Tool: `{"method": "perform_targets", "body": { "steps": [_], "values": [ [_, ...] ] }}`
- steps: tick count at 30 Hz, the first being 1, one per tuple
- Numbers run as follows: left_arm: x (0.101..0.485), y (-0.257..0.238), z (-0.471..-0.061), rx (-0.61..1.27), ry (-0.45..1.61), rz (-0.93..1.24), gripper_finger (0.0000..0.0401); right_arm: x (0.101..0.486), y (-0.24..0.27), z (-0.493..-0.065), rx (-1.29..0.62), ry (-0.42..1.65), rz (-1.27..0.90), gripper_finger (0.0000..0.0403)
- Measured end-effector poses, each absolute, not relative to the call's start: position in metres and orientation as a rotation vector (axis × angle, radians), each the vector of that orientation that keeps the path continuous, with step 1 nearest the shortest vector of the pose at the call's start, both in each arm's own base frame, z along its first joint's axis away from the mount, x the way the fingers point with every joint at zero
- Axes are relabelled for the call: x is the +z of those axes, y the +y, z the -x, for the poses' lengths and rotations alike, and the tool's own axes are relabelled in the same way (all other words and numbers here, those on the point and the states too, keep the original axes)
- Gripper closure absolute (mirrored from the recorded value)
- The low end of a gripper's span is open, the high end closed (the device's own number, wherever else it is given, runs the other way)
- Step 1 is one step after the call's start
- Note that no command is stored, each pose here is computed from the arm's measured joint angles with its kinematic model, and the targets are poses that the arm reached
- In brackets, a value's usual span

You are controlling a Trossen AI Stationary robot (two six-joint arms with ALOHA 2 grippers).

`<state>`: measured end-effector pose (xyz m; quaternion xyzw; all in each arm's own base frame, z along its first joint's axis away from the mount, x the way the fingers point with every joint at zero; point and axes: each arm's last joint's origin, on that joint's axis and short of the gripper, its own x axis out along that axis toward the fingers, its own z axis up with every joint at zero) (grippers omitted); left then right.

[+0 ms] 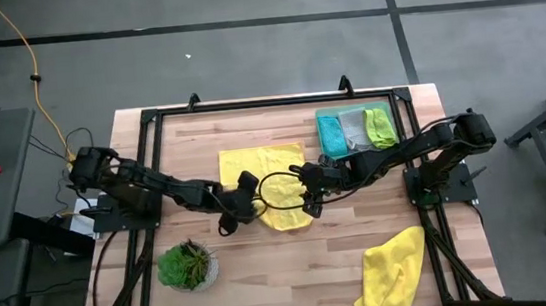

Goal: Fold microfiber towels
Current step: Fold the left yellow towel

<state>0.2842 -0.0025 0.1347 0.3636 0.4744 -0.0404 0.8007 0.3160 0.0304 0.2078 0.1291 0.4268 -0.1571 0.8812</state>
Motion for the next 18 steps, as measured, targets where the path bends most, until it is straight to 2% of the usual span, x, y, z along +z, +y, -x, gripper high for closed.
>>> {"method": "perform_targets", "body": {
  "steps": [11, 18],
  "values": [
    [0.136, 0.008, -0.286, -0.006, 1.018, -0.789, 0.0188, 0.208, 0.03, -0.316, -0.349, 0.881, -0.259, 0.0178],
    [0.136, 0.006, -0.287, -0.078, 0.994, -0.751, 0.0188, 0.208, 0.03, -0.316, -0.349, 0.881, -0.26, 0.0178]
  ]
}}
